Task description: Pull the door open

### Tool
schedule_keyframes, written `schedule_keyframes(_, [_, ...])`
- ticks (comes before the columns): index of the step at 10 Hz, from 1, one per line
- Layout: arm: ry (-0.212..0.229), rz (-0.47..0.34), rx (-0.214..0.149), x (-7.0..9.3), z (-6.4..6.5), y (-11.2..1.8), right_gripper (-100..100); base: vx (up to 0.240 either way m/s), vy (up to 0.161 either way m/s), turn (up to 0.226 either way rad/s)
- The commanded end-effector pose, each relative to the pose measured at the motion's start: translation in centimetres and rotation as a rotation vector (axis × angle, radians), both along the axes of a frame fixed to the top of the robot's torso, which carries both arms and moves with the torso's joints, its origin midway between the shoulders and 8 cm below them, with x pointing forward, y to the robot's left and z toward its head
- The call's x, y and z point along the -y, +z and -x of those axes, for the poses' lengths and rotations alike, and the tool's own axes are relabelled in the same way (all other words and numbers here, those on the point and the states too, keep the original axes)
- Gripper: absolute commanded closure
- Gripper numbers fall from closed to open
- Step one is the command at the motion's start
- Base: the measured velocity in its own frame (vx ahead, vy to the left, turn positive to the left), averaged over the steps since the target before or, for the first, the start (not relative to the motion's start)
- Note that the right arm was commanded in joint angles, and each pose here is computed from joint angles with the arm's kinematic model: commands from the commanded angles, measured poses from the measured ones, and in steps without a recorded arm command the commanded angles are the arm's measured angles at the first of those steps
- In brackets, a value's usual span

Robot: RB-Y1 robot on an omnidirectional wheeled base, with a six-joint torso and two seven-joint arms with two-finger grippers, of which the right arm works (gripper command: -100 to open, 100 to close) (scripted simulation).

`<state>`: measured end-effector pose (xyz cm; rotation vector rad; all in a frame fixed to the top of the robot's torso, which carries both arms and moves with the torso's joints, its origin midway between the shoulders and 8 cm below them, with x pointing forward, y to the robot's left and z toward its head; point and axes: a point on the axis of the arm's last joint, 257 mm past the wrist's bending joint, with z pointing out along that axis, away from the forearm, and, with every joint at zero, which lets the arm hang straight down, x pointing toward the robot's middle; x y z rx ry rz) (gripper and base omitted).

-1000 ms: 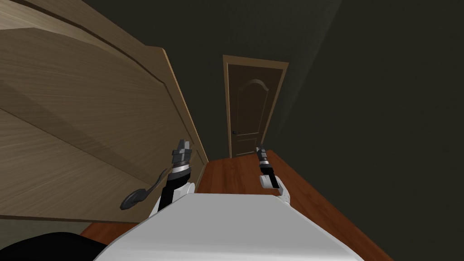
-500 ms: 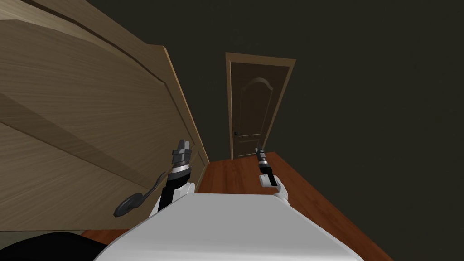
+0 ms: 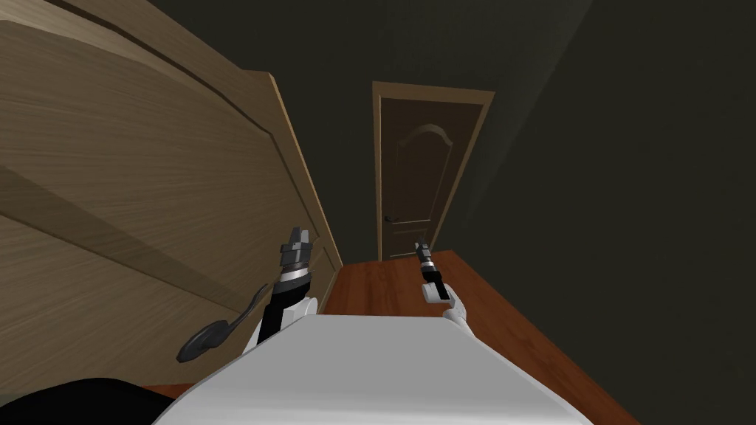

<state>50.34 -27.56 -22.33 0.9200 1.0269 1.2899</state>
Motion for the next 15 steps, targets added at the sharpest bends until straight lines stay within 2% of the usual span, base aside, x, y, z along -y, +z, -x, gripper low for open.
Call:
schedule_keyframes(1, [0.000,0.001,-0.015,0.0,-0.2,-0.8,-100,0.066,0.014,0.027])
schedule_keyframes(8, [0.005,0.006,-0.101,0.9,-1.9,-5.0,-100,0.077,0.022,0.058])
schedule_keyframes(15, [0.001,0.013,-0.176,1.9,-3.1,-8.3,-100,0.095,0.020,0.052])
